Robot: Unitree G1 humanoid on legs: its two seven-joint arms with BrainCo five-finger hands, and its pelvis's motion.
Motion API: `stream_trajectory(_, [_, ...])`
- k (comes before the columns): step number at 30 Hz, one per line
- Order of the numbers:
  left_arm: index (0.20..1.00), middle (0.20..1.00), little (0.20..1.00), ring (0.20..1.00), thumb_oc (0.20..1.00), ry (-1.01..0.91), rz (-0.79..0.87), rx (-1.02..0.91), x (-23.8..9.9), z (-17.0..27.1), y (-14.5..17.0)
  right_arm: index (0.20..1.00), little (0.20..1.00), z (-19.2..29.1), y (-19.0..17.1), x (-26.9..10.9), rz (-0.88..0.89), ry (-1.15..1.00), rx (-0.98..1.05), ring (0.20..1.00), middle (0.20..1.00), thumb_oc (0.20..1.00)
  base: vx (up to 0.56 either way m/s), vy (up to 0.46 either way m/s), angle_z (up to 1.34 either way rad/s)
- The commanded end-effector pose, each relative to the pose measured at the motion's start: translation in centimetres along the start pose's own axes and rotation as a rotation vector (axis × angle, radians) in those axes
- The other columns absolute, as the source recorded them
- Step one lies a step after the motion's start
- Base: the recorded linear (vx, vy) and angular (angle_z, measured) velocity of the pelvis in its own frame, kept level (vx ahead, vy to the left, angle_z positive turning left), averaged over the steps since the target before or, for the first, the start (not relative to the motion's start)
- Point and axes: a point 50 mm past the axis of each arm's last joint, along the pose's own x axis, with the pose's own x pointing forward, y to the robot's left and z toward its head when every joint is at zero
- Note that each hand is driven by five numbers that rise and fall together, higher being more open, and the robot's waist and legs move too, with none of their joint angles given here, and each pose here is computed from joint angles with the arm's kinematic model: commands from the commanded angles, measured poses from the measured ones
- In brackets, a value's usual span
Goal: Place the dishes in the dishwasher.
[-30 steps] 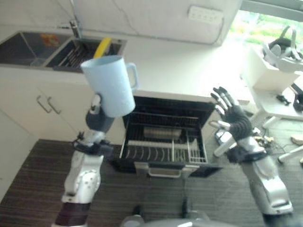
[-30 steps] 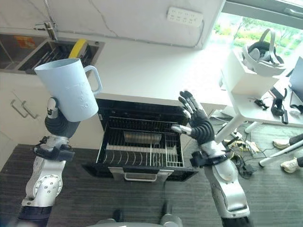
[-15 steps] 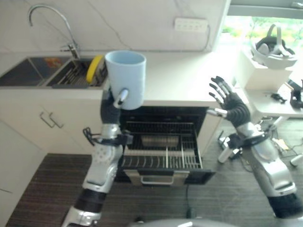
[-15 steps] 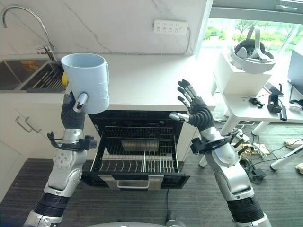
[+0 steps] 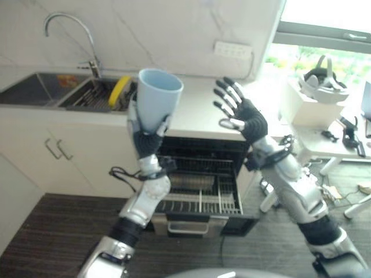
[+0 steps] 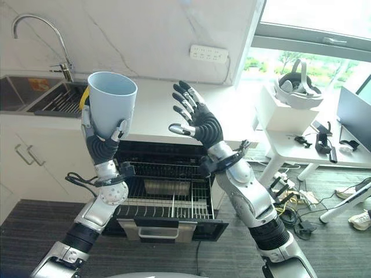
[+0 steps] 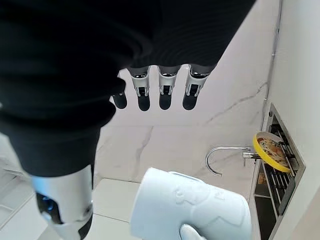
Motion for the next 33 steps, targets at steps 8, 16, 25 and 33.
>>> stream_trajectory(8, [0.2, 0.2, 0.2, 0.2, 0.2, -0.277, -0.072, 0.004, 1.5, 2.4, -2.7, 1.0, 1.0, 1.5, 0.3, 2.8, -0.014, -0.065, 0.055, 1.0, 1.0, 1.0, 0.01, -0.004, 0.02])
stream_trajectory(16, [0.2, 0.2, 0.2, 0.2, 0.2, -0.305, -0.152, -0.015, 0.6, 2.8, -3.6, 1.0, 1.0, 1.5, 1.2, 3.8, 0.004, -0.059, 0.074, 1.0, 1.0, 1.0, 0.0, -0.001, 0.01])
stream_trajectory(25, [0.2, 0.2, 0.2, 0.2, 0.2, -0.267, -0.205, -0.025, 0.0, 2.8, -4.0, 1.0, 1.0, 2.3, 2.4, 4.2, 0.06, -0.099, 0.091, 1.0, 1.0, 1.0, 0.0, -0.008, 0.03])
stream_trajectory(33, [0.2, 0.2, 0.2, 0.2, 0.2, -0.252, -0.222, -0.024, -0.6, 2.6, -4.0, 1.0, 1.0, 3.1, 3.4, 4.3, 0.105, -0.135, 0.103, 1.0, 1.0, 1.0, 0.0, -0.002, 0.02])
